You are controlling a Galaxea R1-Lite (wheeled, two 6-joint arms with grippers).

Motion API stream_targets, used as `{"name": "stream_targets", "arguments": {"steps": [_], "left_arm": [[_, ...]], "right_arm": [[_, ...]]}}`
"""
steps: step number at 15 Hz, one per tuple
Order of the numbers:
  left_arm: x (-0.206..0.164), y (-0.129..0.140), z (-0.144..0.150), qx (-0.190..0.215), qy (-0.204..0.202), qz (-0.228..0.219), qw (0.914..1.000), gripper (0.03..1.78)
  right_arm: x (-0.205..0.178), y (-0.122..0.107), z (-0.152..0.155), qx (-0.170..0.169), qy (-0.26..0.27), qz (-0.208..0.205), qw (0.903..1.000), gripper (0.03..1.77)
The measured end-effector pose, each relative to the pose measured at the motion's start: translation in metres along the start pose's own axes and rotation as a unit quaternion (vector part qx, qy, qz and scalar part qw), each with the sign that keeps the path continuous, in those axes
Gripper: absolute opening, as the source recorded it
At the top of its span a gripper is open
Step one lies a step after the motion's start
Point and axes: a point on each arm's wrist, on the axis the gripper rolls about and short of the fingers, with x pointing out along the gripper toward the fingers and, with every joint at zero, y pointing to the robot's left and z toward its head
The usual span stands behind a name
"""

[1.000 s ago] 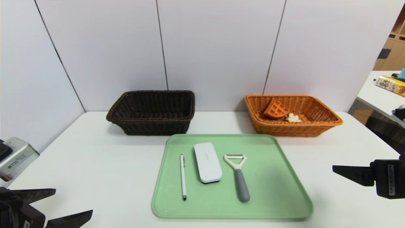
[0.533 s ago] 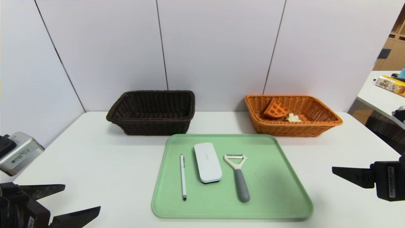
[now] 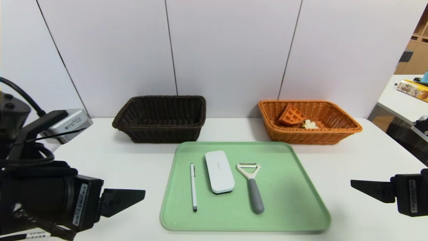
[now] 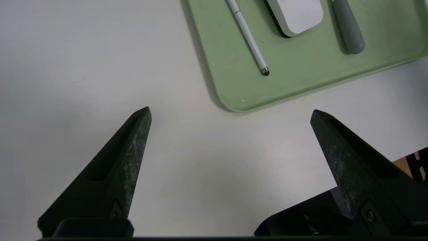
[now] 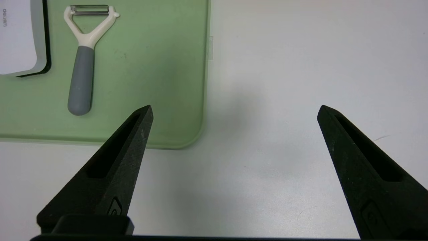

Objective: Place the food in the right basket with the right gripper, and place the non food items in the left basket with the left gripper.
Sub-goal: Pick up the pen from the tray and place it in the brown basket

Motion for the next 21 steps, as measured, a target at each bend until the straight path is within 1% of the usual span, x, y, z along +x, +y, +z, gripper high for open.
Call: {"name": "stream_targets", "arguments": {"steps": [5, 8, 11, 13, 15, 19, 21], "left_arm": [[0.032, -0.027, 0.020, -0.022, 0.053, 0.009, 0.9983, 1.69], [0.052, -0.036, 0.027, -0.035, 0.081, 0.025, 0.9958, 1.69], [0.071, -0.042, 0.032, -0.037, 0.110, 0.046, 0.9922, 1.69], [0.082, -0.045, 0.034, -0.042, 0.121, 0.069, 0.9893, 1.69], [0.093, -0.049, 0.037, -0.049, 0.132, 0.083, 0.9865, 1.69], [0.114, -0.056, 0.044, -0.072, 0.145, 0.096, 0.9820, 1.69], [0.124, -0.060, 0.046, -0.077, 0.153, 0.102, 0.9799, 1.69]], "right_arm": [[0.000, 0.000, -0.002, -0.002, 0.001, 0.000, 1.0000, 1.69], [0.000, 0.000, -0.002, -0.003, 0.002, 0.000, 1.0000, 1.69], [0.000, 0.000, -0.002, -0.005, 0.002, 0.000, 1.0000, 1.69], [0.000, 0.000, -0.002, -0.005, 0.002, 0.001, 1.0000, 1.69], [0.000, 0.000, -0.002, -0.006, 0.002, 0.001, 1.0000, 1.69], [0.000, 0.000, -0.002, -0.007, 0.003, 0.001, 1.0000, 1.69], [0.001, -0.001, -0.004, -0.009, 0.006, 0.000, 0.9999, 1.69]]}}
